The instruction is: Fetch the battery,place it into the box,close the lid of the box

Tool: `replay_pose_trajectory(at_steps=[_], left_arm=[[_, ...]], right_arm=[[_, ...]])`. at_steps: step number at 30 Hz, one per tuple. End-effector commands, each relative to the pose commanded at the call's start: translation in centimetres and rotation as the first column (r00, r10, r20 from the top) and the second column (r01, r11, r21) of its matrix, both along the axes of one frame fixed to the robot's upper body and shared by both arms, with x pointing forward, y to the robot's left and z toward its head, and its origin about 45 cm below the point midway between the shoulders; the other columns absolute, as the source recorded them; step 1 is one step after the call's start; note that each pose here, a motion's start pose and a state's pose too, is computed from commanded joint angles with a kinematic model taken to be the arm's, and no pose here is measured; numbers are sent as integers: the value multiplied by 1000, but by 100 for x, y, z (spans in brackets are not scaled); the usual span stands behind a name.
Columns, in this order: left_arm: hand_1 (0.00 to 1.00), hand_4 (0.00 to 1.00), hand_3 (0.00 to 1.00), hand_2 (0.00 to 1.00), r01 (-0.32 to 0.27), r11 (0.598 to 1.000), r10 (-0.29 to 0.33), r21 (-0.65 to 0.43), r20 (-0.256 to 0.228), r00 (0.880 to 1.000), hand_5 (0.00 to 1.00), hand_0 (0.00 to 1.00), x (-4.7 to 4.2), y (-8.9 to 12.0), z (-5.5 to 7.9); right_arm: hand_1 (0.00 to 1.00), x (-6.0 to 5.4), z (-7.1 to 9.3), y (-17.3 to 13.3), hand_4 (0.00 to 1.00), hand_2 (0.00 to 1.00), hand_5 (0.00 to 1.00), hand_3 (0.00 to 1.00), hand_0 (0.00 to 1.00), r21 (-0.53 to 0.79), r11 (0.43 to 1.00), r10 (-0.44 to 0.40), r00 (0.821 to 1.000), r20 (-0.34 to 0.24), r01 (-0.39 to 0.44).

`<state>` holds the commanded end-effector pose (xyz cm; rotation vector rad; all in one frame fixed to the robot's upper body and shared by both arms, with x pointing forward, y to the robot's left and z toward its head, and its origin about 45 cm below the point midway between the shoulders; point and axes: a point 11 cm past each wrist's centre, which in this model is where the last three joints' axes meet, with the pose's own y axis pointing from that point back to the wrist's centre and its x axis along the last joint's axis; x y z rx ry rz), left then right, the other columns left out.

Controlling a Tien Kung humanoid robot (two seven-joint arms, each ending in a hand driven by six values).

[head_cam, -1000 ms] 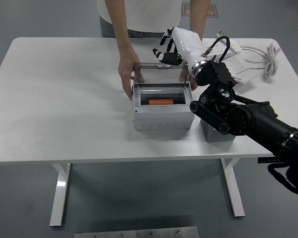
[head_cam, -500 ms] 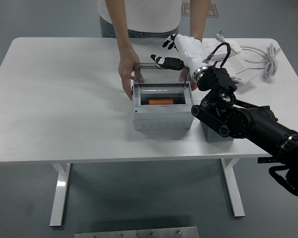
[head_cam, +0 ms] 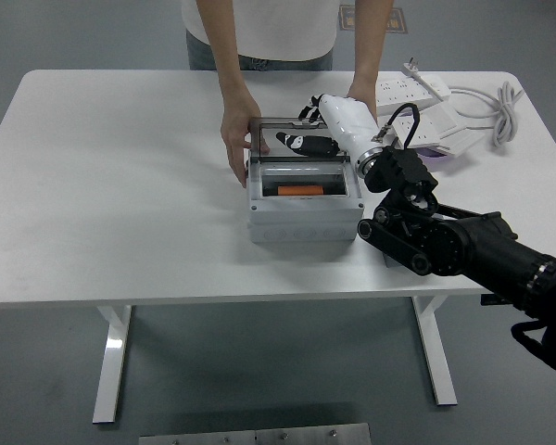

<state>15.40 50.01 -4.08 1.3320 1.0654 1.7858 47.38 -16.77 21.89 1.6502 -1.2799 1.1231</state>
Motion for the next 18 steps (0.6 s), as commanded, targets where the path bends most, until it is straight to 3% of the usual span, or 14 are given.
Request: replay_pose_trajectory(at_steps=[12, 14, 18], left_arm=[[717, 698, 610, 663, -41, 999, 41, -5, -32, 999, 183, 578, -236, 3, -73], [716, 698, 611, 663, -46, 999, 46, -4, -35, 998, 183, 578, -259, 10, -76], [716, 698, 611, 663, -52, 999, 52, -1, -33, 998, 183, 578, -267, 21, -73]], right_arm=[[644, -101, 88, -8, 877, 629, 659, 627, 801, -55, 998, 42, 999, 9, -42], [621, -119, 77, -17, 877, 628, 659, 627, 751, -58, 997, 46, 999, 5, -45], [621, -163, 24, -45, 877, 628, 659, 627, 751, -65, 997, 49, 999, -7, -49]])
